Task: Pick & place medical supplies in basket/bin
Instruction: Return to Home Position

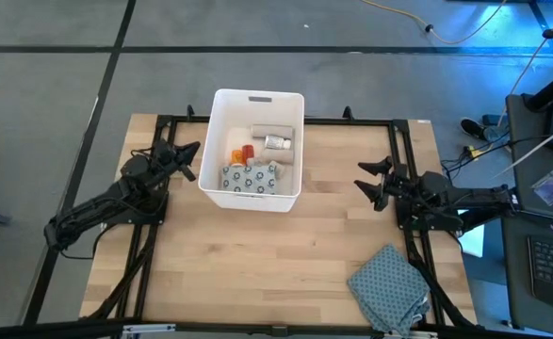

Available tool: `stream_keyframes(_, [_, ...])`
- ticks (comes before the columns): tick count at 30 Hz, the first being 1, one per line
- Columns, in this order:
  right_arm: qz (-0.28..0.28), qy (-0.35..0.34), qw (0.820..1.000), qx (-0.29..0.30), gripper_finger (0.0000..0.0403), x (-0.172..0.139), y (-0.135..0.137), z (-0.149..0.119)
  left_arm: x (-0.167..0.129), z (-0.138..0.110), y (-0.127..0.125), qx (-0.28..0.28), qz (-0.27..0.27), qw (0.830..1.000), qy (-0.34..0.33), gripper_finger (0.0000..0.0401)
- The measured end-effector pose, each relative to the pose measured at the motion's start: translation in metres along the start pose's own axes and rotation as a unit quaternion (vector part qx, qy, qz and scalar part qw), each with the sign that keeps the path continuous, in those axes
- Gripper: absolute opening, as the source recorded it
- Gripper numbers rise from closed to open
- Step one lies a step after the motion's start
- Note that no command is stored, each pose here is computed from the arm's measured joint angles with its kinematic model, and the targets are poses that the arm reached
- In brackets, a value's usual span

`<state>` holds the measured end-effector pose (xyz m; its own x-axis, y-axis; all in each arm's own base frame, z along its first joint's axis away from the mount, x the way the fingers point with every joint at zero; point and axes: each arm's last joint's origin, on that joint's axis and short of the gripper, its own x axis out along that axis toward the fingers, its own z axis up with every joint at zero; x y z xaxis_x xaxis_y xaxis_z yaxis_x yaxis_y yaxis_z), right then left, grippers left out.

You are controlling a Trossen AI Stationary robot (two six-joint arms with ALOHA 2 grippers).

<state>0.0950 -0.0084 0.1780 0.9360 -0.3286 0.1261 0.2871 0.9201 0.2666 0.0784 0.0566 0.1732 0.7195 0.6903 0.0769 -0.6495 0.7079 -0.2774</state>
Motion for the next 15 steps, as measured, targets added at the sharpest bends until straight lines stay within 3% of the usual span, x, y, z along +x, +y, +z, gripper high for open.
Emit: stream_keyframes(15, [0.001,0.005,1.000,0.001,0.0331,0.0000,-0.0002,-0.0009,0.0001,-0.0002,0.0000,0.000,0.000,1.000,0.001,0.0013])
